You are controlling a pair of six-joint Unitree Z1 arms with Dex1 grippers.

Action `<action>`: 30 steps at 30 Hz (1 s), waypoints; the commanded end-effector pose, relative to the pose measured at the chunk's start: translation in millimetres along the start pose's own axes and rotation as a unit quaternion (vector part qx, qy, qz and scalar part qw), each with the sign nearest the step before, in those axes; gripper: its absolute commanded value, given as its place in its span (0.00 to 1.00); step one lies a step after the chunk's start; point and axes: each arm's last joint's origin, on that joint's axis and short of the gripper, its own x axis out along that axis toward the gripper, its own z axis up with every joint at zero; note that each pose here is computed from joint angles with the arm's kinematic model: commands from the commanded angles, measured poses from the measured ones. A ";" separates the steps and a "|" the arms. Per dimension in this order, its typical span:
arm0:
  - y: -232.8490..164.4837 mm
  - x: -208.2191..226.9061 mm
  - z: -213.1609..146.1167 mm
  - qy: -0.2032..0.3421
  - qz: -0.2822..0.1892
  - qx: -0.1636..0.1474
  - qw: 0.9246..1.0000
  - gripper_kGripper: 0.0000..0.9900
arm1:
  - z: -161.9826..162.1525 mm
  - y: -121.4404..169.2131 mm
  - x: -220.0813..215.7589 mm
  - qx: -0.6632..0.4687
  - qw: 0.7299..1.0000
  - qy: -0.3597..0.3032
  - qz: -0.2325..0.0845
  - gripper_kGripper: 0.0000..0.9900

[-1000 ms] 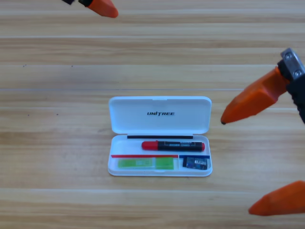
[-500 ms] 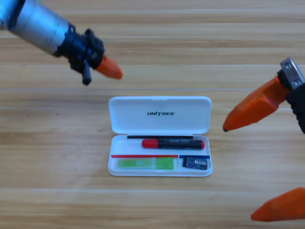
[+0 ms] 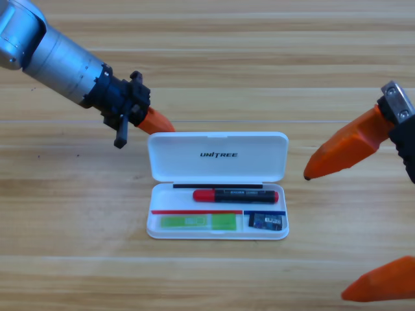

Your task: Clean up eraser and pencils

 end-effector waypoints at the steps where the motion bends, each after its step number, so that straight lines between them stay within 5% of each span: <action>1: -10.8 23.6 -4.1 -0.003 -0.048 0.005 0.999 0.00 | -7.0 -0.1 -2.1 0.008 1.000 -0.010 -0.006 0.98; 30: -67.3 54.0 -14.8 0.015 -0.125 0.074 0.989 0.00 | -11.9 4.9 -4.2 0.009 1.000 -0.013 0.004 0.98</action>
